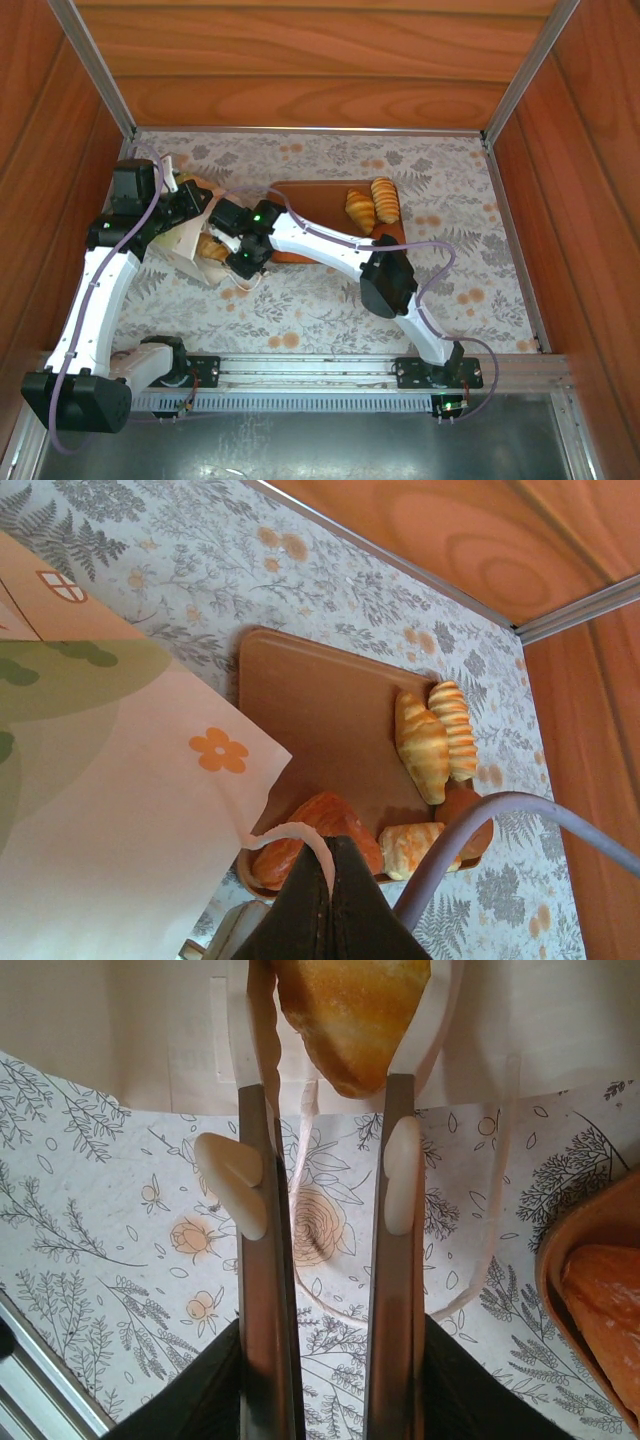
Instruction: Take the fake bread out of the paper bag
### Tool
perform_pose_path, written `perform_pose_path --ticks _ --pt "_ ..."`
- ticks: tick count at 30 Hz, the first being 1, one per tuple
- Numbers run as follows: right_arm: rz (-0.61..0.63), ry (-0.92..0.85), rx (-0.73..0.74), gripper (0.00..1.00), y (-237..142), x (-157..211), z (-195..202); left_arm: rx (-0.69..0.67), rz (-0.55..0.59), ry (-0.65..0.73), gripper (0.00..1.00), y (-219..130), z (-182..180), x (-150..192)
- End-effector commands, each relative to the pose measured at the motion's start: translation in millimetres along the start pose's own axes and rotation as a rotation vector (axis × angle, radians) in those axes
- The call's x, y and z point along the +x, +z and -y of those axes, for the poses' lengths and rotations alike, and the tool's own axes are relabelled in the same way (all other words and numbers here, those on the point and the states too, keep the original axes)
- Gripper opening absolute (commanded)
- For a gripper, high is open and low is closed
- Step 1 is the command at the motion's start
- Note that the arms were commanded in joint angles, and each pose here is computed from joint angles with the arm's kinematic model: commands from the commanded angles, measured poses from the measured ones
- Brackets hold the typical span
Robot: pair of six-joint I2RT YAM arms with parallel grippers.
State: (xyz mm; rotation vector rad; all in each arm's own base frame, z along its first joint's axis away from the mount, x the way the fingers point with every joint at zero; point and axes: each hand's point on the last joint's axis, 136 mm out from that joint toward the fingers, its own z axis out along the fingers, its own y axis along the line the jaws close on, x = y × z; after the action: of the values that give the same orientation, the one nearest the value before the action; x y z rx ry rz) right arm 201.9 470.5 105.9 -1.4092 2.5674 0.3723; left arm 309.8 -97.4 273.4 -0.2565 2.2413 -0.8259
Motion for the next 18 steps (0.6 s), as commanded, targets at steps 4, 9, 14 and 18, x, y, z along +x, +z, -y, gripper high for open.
perform_pose_path --ticks 4,9,14,18 --pt "0.155 0.018 -0.026 0.35 -65 -13 -6 0.022 0.033 0.031 0.0 -5 9 -7" --pt "0.192 0.032 -0.021 0.35 -89 4 -4 0.024 0.045 0.036 0.0 -8 11 -10" --pt "0.188 0.034 -0.027 0.35 -105 31 -2 0.018 0.06 0.039 0.0 -10 13 -15" --pt "0.202 0.035 -0.01 0.35 -120 52 3 0.005 0.067 0.038 0.0 -10 10 -16"
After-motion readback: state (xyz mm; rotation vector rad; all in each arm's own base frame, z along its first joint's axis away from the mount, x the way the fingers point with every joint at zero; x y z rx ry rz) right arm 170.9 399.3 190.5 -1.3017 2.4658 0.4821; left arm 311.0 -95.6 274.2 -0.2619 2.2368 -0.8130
